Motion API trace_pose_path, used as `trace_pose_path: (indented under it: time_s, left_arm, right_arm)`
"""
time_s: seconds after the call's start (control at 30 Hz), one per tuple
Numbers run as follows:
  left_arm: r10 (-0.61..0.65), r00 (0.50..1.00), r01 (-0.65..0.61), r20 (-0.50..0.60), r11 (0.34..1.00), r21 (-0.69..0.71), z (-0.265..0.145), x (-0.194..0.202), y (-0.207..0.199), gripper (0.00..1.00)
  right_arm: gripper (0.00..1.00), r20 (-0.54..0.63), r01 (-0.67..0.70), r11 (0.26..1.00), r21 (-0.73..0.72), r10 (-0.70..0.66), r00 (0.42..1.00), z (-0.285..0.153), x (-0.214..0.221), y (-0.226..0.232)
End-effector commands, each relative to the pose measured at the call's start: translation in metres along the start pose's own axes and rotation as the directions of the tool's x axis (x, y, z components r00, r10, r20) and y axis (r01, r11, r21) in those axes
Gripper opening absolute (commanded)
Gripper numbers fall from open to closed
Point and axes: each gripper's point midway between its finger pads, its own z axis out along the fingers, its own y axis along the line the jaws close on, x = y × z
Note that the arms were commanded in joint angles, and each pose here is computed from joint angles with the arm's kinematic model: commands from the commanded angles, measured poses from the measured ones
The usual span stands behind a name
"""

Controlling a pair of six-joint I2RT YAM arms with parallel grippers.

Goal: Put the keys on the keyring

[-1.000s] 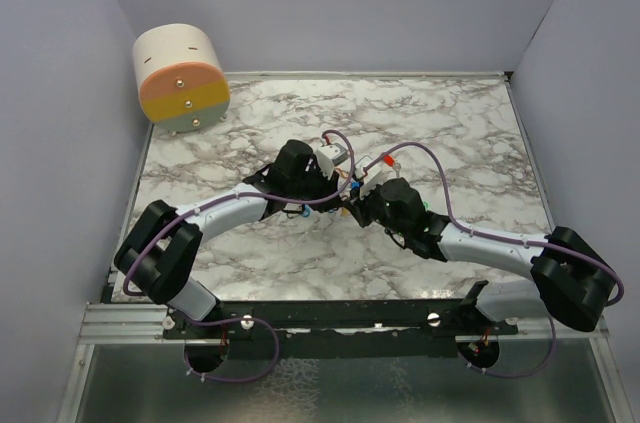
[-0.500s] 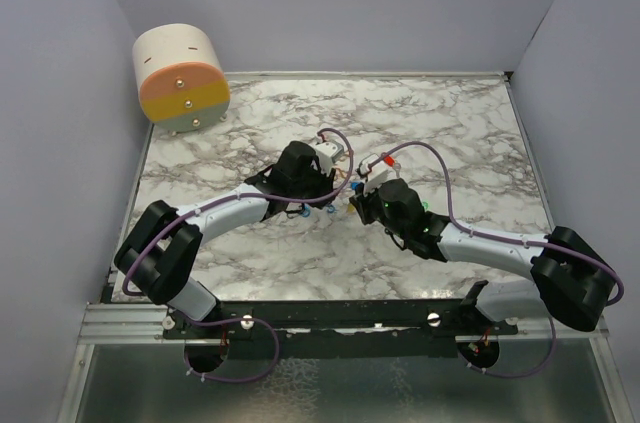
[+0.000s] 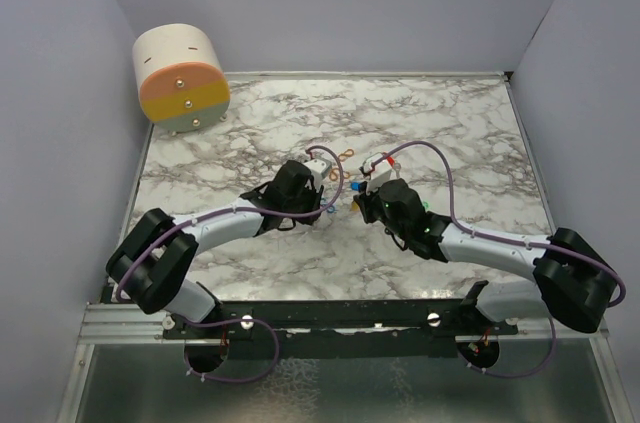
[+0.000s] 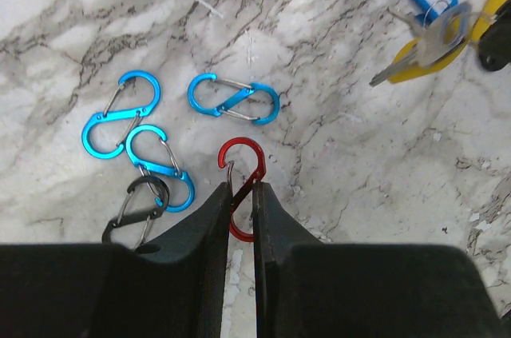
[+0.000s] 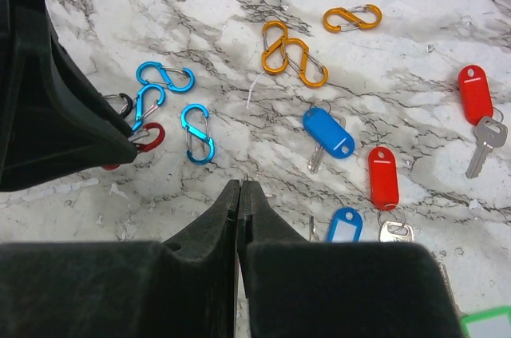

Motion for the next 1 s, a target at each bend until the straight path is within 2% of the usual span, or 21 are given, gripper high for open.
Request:
trace_pose_path:
  time_s: [0.0,0.23,0.6,0.87,0.97]
  left_arm:
    - [-0.027,0.999,0.029,0.035,0.997,-0.068,-0.005,0.003,0.002,0.00]
    - [-0.047,0.998,0.051,0.031,0.984,-0.170,-0.004,0.021,0.006,0.00]
    - [-0.064,0.998,0.069,0.029,0.968,-0.240,0.003,0.039,0.006,0.01]
    - [-0.069,0.997,0.071,0.014,0.967,-0.245,0.008,0.048,0.005,0.15]
    - [-0.073,0.997,0.074,0.012,0.967,-0.246,0.008,0.050,0.006,0.24]
  right_arm:
    - [0.01,0.049,-0.023,1.000,0.014,0.023,0.999,-0.004,-0.017,-0.001]
    - [0.01,0.055,-0.026,1.000,0.010,0.025,0.998,-0.007,-0.019,-0.001]
    - [0.01,0.059,-0.029,1.000,0.004,0.029,0.998,-0.010,-0.020,0.000]
    - [0.01,0.068,-0.033,0.999,0.003,0.033,0.997,-0.013,-0.022,-0.001]
    - [0.01,0.068,-0.035,0.999,0.004,0.034,0.997,-0.013,-0.022,-0.001]
